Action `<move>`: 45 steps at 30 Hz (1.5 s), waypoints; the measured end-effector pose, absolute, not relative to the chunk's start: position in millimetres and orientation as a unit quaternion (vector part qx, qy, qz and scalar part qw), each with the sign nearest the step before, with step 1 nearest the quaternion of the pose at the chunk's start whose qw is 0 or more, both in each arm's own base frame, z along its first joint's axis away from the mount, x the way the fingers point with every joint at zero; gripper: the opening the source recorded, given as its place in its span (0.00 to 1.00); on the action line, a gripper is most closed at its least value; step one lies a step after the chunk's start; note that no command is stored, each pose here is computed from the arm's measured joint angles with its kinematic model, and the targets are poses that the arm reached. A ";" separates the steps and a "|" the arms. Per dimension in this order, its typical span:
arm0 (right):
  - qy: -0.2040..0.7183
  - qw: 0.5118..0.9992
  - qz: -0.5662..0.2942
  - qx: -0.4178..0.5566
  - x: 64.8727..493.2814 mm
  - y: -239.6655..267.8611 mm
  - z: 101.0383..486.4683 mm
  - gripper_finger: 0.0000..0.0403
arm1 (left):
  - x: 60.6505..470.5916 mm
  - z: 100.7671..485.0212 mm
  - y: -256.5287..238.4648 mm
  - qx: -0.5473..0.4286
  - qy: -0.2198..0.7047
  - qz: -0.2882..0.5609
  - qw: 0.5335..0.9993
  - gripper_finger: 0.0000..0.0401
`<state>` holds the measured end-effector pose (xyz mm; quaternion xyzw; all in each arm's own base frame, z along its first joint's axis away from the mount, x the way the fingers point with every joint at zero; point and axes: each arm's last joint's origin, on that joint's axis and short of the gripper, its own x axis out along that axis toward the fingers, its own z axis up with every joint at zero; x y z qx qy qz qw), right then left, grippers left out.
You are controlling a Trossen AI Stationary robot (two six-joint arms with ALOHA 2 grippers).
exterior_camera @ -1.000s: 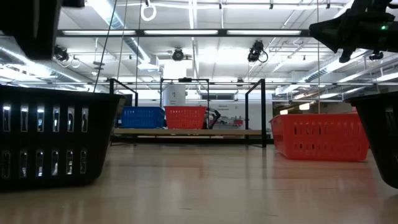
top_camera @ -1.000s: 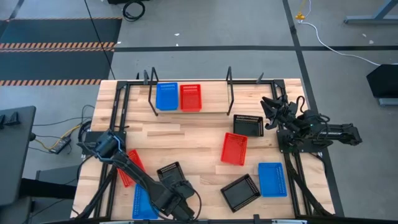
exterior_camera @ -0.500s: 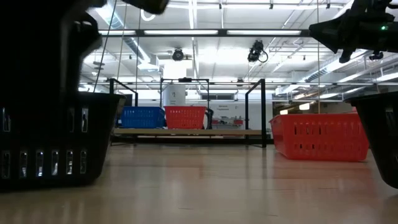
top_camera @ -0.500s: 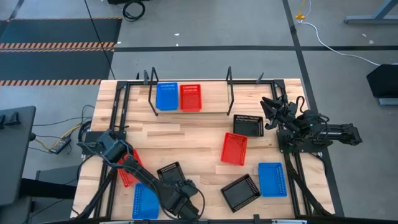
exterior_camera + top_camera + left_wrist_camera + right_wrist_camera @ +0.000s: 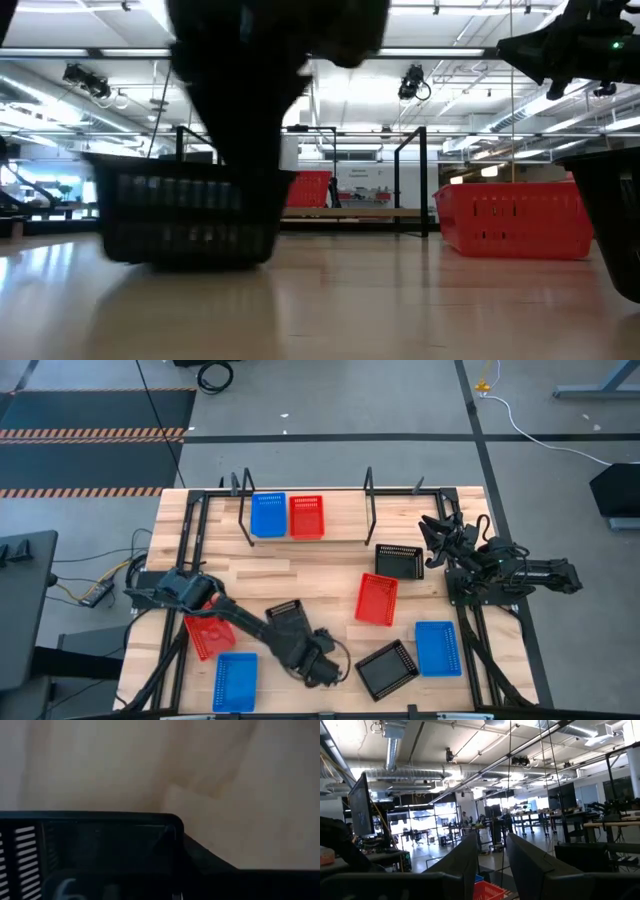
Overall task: Stack baskets on shelf by color
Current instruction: Put the left black basket on the shelf
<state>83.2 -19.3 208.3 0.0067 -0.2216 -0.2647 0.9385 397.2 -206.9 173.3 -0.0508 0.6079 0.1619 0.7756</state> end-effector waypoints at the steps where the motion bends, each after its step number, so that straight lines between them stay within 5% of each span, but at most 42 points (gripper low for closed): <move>1: -0.223 0.938 -0.266 0.006 83.0 -19.3 208.6 0.28 | 400.4 173.4 -200.7 -0.043 0.610 0.158 0.775 0.03; 10: -0.228 0.935 -0.273 -0.003 82.0 -19.5 210.0 0.28 | 426.5 199.6 -138.2 0.025 0.599 0.138 0.788 0.03; 23: -0.224 0.932 -0.286 -0.008 81.7 -20.1 209.8 0.28 | 462.1 284.7 -82.7 0.164 0.495 0.115 0.846 0.02; 45: -0.211 0.935 -0.284 -0.005 83.1 -20.1 207.2 0.28 | 481.0 287.4 67.2 0.143 0.473 0.127 0.860 0.02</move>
